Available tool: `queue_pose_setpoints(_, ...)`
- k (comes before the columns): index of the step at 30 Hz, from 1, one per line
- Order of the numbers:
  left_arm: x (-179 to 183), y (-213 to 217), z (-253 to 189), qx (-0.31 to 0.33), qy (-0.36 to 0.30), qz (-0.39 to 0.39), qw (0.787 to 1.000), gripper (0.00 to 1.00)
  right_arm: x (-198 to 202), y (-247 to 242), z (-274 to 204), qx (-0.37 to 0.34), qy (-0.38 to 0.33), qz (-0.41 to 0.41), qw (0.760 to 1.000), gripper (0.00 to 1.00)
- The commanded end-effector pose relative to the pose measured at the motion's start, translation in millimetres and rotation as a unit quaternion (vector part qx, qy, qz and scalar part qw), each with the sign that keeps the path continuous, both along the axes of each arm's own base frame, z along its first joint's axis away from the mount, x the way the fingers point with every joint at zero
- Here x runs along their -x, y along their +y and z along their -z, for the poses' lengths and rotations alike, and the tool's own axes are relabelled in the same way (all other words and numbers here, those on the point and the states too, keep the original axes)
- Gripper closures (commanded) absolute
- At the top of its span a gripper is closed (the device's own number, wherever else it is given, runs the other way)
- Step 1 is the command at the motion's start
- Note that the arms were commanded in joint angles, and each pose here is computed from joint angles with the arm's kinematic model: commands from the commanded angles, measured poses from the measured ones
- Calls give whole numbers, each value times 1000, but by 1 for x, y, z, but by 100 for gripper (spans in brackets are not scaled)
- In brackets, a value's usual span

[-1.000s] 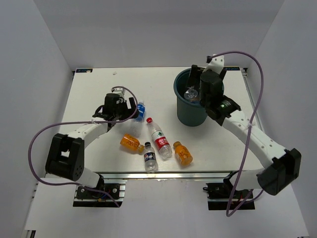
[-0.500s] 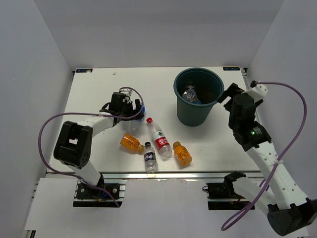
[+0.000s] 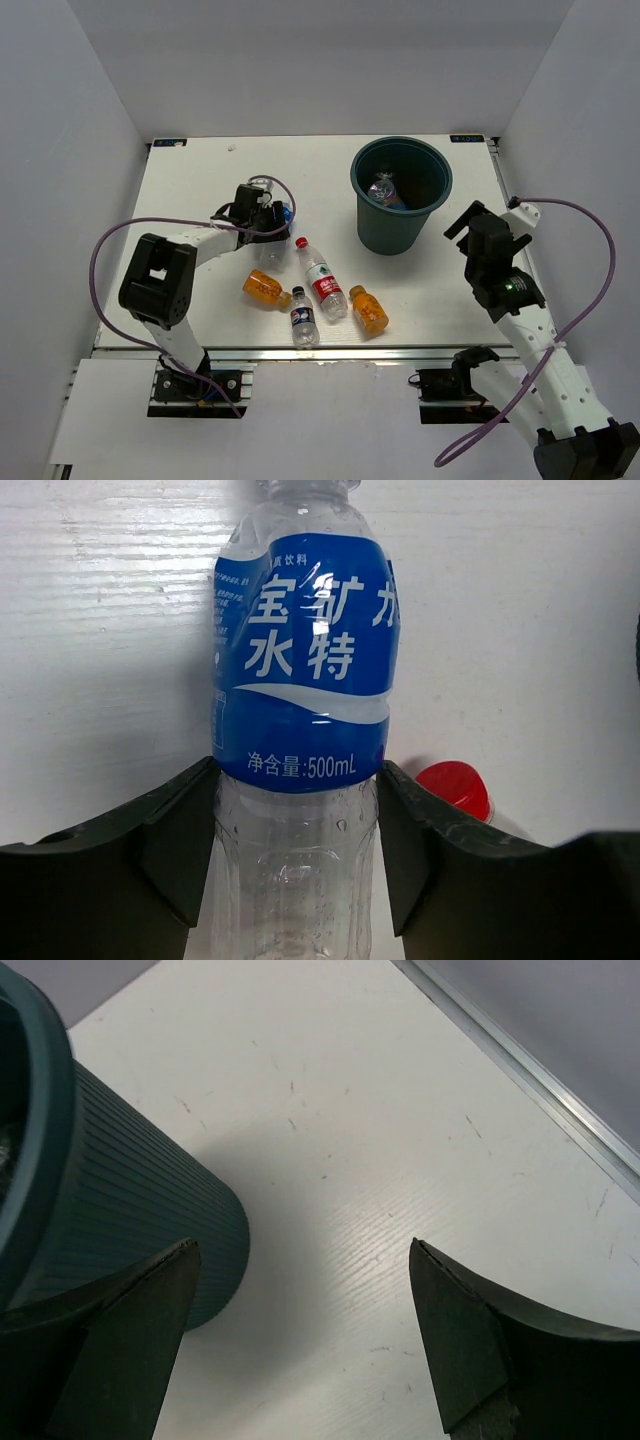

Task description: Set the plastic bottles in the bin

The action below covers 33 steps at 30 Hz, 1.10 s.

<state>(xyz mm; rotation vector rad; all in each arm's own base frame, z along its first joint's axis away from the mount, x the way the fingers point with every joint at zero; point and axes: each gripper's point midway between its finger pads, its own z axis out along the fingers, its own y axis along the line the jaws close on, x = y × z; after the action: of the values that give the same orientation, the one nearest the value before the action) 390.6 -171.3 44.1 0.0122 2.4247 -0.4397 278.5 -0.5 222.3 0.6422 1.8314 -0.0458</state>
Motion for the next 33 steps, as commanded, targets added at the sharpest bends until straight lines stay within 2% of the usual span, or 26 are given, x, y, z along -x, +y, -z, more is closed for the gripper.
queue_pose_setpoints(1,-14,4,-13,-10,-7,-30,999,48,2,-4,13,-6,12,11,1000,11)
queue_pose_setpoints(5,-35,20,-42,-42,-38,-81,995,61,5,-2,25,-12,20,0,1000,11)
queue_pose_setpoints(7,-43,25,-63,-51,-53,-97,993,63,7,-2,30,-13,28,-4,1000,11)
queue_pose_setpoints(8,-58,23,-94,-42,-85,-106,990,67,8,-2,31,-15,29,-3,999,11)
queue_pose_setpoints(10,-69,22,-128,-36,-112,-110,987,68,11,-4,32,-16,28,2,999,11)
queue_pose_setpoints(11,-75,15,-148,-22,-130,-100,986,68,12,-5,33,-17,27,5,999,11)
queue_pose_setpoints(12,-84,-6,-190,23,-164,-61,984,68,15,-7,32,-20,22,9,1000,11)
queue_pose_setpoints(14,-86,-36,-235,77,-204,0,976,68,17,-8,33,-24,17,13,999,11)
queue_pose_setpoints(15,-82,-58,-274,116,-235,48,964,68,20,-9,29,-31,6,15,999,11)
queue_pose_setpoints(18,-68,-103,-343,156,-310,110,931,66,26,-16,27,-24,-9,28,999,11)
queue_pose_setpoints(21,-49,-152,-382,187,-368,160,897,64,34,-26,22,-26,-27,53,998,11)
queue_pose_setpoints(22,-43,-171,-398,222,-384,175,879,59,36,-26,21,-28,-31,55,998,11)
queue_pose_setpoints(25,-37,-207,-409,296,-377,208,853,61,41,-29,18,-35,-50,58,996,11)
queue_pose_setpoints(28,-30,-237,-407,339,-357,242,836,61,46,-31,17,-41,-63,63,995,11)
queue_pose_setpoints(31,-16,-285,-396,360,-347,278,820,63,46,-29,20,-46,-68,57,995,11)
queue_pose_setpoints(32,-25,-298,-378,354,-338,266,831,64,44,-26,22,-46,-63,48,996,11)
queue_pose_setpoints(33,-24,-307,-370,352,-333,270,832,64,43,-24,24,-44,-61,41,996,11)
